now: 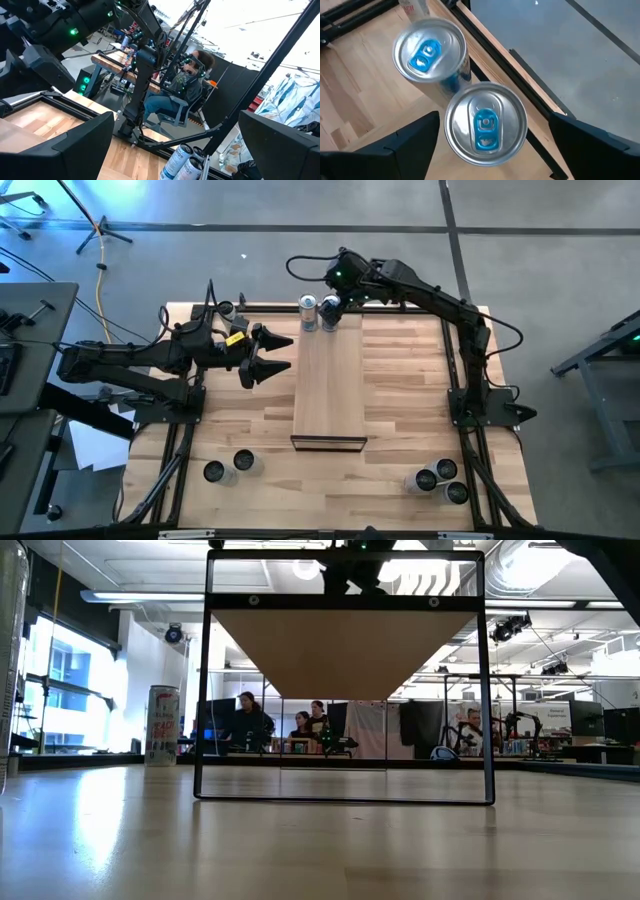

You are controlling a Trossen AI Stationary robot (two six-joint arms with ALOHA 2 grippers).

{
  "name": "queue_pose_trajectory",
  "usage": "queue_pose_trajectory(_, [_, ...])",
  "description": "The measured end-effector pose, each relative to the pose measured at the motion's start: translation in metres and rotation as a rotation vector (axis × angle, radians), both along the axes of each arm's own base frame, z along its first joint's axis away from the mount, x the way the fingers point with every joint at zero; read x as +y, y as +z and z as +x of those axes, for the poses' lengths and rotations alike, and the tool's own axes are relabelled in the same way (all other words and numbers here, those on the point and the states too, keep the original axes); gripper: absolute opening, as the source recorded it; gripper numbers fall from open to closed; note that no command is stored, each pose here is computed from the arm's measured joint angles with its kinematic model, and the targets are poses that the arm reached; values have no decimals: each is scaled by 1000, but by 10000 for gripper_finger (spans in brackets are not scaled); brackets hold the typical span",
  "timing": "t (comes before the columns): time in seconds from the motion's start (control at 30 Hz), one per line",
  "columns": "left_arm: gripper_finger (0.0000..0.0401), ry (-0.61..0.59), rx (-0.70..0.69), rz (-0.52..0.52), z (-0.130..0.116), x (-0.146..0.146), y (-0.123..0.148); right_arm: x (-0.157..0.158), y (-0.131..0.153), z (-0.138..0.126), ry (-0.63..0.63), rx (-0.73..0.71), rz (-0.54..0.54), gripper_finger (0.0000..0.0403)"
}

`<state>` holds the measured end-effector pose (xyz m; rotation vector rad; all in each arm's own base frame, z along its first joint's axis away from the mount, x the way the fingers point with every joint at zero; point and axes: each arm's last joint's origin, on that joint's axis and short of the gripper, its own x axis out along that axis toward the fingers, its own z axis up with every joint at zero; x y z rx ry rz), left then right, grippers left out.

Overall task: Place canned beverage on shelf
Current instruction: Put the top white pink soda can on the shelf

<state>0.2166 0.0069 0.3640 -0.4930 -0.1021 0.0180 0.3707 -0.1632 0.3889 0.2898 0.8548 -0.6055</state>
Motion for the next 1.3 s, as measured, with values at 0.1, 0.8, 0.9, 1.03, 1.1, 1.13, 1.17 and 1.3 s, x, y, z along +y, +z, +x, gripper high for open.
queue_pose_trajectory(0.1, [400,0,0,0,0,0,0,2,7,-4,5,-20,-17,374])
queue_pose_trajectory(0.8, [400,0,4,0,0,0,0,49,80,-35,321,-261,-27,394])
queue_pose_trajectory(0.9, [400,0,1,-1,0,0,0,67,93,-45,369,-290,-42,394])
queue_pose_trajectory(1.03, [400,0,0,-1,0,0,0,88,102,-56,417,-299,-44,394])
queue_pose_trajectory(1.1, [400,0,0,-1,0,0,0,98,103,-59,456,-289,-45,394])
queue_pose_trajectory(1.13, [400,0,0,-2,0,0,0,104,104,-60,478,-283,-48,394])
queue_pose_trajectory(1.17, [400,0,0,-2,0,0,0,109,104,-60,501,-273,-53,394])
queue_pose_trajectory(1.3, [400,0,0,-2,0,0,0,127,104,-60,566,-247,-91,394])
